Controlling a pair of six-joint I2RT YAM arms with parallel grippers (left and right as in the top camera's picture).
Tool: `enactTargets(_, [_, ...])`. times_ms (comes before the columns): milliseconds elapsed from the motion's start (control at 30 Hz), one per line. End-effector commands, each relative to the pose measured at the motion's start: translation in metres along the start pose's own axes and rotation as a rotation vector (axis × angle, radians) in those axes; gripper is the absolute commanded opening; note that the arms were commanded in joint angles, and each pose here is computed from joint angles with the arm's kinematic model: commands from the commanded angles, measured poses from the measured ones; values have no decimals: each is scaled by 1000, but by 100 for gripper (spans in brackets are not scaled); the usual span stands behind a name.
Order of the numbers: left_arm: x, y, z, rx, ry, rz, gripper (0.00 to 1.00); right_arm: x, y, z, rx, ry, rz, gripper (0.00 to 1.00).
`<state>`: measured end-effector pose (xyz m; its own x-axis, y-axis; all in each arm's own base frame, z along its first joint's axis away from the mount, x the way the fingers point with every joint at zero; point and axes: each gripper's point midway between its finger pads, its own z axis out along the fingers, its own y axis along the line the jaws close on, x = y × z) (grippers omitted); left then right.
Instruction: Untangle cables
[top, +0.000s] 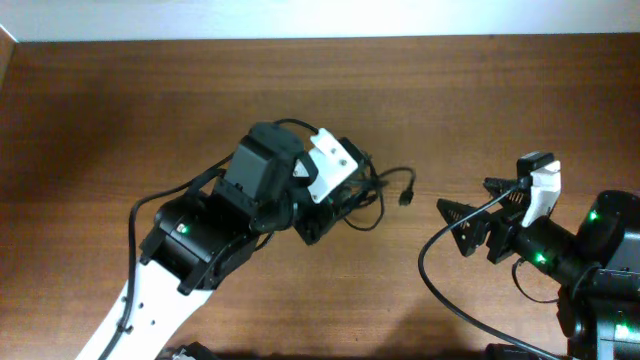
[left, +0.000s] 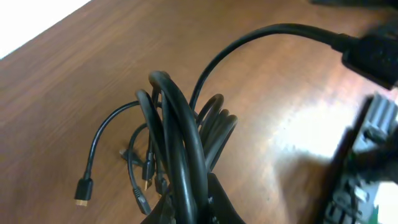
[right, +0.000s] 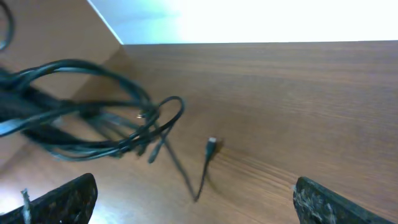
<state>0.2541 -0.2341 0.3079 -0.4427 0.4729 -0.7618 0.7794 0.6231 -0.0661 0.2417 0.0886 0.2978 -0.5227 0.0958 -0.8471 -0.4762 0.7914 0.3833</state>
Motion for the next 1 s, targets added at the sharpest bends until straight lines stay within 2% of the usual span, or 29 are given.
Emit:
enactTargets(0, [-13,21,-8,-84,-53,-181,0,-3,16,-3,-87,-3,72,100])
enactTargets(67, [-17,21,-8,-81,-72,-235,0,-2,32,-5,-183,4,71,99])
enactTargets(200, [-28,1,-5,49,-101,-220,0,-1,62,-13,-363,19,69,99])
enactTargets(300, [-31,-7,4,113,-98,-216,0,-2,73,-18,-432,20,71,99])
enactTargets(400, [-31,-19,19,172,-73,-192,0,-2,73,-18,-429,22,83,99])
enactTargets(467, [-35,-44,25,311,-82,-99,0,-3,72,-17,-427,3,8,99])
enactTargets(567, [-33,-50,31,348,-68,-96,0,-3,72,-17,-427,-11,-57,99])
enactTargets(667, [-36,-64,26,439,-78,-85,0,-3,71,-17,-421,-28,-138,99])
enactTargets(800, [-39,-86,13,582,-112,-11,0,-4,55,-11,-319,-26,-141,99])
enactTargets(967, [-44,-100,2,681,-143,15,0,-3,55,-11,-319,-36,-211,99])
